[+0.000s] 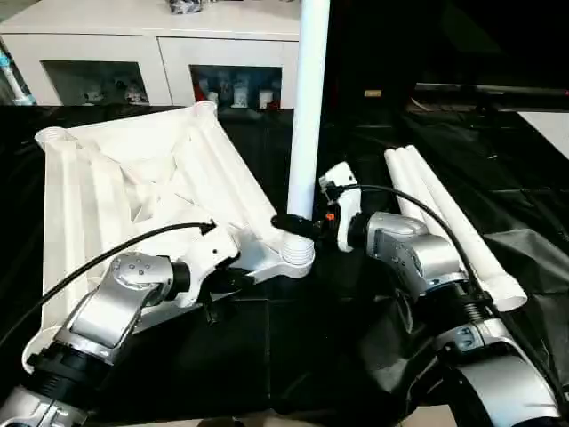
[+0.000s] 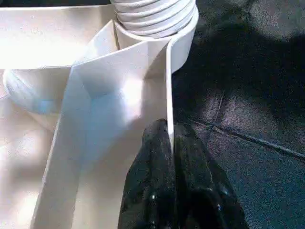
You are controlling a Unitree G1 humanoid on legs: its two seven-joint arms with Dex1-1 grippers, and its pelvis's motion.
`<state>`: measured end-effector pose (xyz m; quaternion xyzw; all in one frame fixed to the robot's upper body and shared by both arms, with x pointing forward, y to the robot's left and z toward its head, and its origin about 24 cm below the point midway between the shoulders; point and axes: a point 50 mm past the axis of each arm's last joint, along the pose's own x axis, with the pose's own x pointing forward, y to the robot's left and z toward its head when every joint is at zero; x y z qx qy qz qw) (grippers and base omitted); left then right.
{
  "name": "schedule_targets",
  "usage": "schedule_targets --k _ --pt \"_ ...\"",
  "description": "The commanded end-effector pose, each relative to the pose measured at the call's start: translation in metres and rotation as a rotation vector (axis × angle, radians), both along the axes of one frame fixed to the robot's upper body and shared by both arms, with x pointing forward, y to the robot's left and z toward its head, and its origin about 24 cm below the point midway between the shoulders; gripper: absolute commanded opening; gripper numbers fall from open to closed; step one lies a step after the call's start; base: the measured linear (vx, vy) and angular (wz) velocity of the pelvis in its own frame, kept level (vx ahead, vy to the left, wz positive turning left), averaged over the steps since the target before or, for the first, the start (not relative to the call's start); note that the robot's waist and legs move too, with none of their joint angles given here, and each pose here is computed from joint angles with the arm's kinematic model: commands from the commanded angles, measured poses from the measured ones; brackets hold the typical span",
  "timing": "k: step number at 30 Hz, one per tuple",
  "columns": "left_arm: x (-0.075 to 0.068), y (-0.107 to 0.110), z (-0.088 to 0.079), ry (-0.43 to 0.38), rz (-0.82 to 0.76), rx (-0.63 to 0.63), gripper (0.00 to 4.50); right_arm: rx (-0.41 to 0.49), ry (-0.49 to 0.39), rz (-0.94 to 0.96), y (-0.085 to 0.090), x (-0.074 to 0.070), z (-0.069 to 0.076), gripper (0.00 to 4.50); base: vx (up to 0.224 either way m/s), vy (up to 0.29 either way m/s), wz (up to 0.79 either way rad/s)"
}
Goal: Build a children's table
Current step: Insert table leg to table base
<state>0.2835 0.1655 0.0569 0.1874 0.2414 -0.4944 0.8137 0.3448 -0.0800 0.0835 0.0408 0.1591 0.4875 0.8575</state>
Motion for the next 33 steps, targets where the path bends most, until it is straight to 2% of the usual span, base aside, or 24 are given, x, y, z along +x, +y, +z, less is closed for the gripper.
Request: schedule_targets --k 1,8,13,21,27,33 --pt "-0.003 -0.009 -0.005 0.028 -0.055 -0.005 0.00 0.000 0.008 -0.006 -0.001 0.001 -0.003 1.86 0.000 0.000 0.00" --pt "0.002 -0.010 -0.004 0.020 -0.041 -0.013 0.00 0.033 0.050 -0.064 -0.011 -0.001 -0.018 1.86 0.000 0.000 0.00" --pt "0.008 -0.011 -0.002 0.005 -0.013 -0.029 0.00 0.092 0.079 -0.126 -0.017 -0.008 -0.034 1.86 0.000 0.000 0.00" --pt "0.012 -0.014 -0.004 0.008 -0.008 -0.034 0.00 0.173 0.027 -0.207 -0.023 -0.021 -0.049 1.86 0.000 0.000 0.00" --pt "0.013 -0.012 -0.006 0.020 -0.016 -0.013 0.00 0.105 -0.066 -0.163 -0.020 -0.031 -0.054 1.86 0.000 0.000 0.00" --pt "0.013 -0.009 -0.007 0.021 -0.014 0.007 0.00 0.043 -0.091 -0.106 -0.015 -0.035 -0.059 1.86 0.000 0.000 0.00"
